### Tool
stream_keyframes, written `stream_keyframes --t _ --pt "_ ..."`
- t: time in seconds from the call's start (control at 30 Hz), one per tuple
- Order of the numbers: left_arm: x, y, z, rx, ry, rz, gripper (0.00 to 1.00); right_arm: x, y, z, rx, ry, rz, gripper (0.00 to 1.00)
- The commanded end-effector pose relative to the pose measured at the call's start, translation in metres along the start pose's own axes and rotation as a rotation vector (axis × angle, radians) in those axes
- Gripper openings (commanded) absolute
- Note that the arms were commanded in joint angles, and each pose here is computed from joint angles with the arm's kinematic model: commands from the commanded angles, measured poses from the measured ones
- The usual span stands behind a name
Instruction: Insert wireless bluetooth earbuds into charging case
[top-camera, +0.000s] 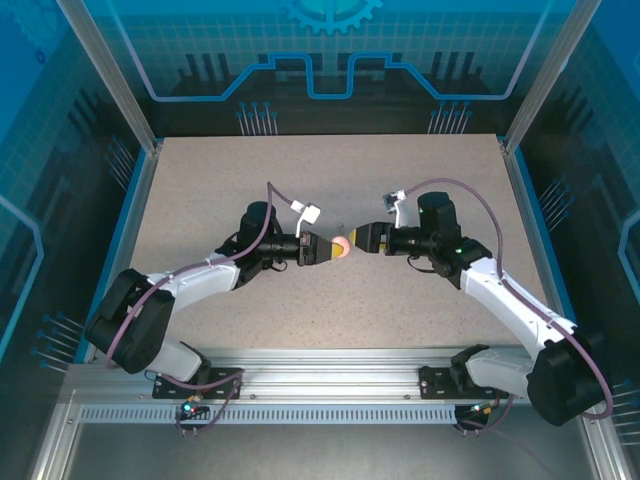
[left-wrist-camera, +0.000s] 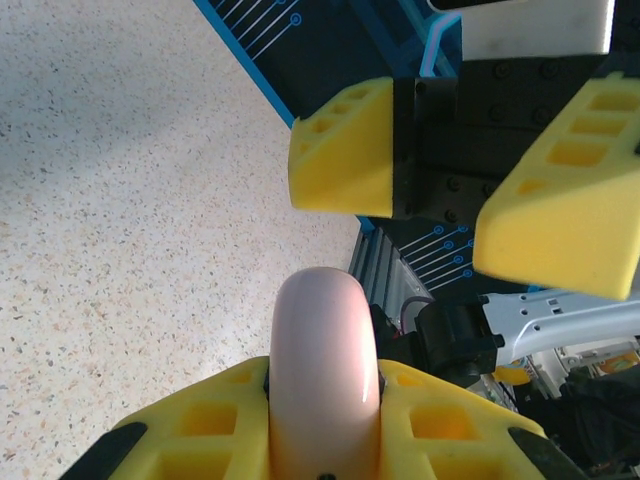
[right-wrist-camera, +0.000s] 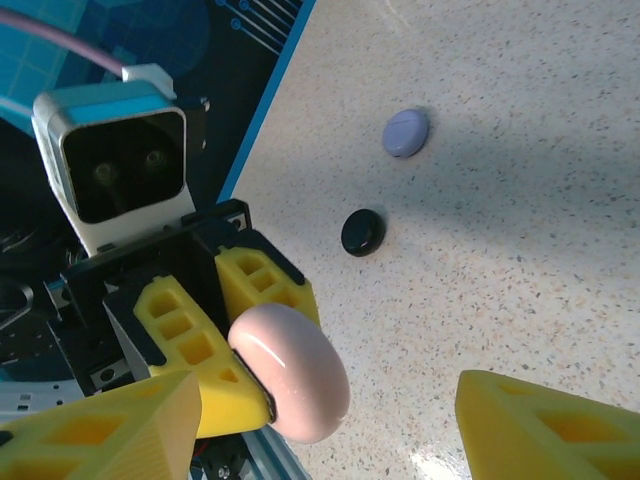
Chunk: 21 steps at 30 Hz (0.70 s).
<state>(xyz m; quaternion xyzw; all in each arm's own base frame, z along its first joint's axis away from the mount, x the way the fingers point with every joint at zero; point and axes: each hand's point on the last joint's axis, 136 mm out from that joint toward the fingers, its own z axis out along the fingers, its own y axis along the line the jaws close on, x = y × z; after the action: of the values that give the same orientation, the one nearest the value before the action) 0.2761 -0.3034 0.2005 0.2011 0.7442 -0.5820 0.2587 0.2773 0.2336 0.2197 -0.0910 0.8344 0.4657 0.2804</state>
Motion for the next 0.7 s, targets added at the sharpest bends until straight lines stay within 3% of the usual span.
stream_keyframes --t 0.0,0.5,0.67 --pt "-0.015 -0.016 -0.003 0.040 -0.010 0.070 0.00 0.007 0.008 0.008 -0.041 0.035 -0.035 0.67" --pt "-0.018 -0.032 -0.010 0.069 -0.021 0.107 0.00 0.022 -0.055 0.028 0.089 0.064 0.083 0.55" --pt "-0.018 -0.031 -0.011 0.061 -0.025 0.108 0.00 0.022 -0.056 0.028 0.081 0.065 0.096 0.54"
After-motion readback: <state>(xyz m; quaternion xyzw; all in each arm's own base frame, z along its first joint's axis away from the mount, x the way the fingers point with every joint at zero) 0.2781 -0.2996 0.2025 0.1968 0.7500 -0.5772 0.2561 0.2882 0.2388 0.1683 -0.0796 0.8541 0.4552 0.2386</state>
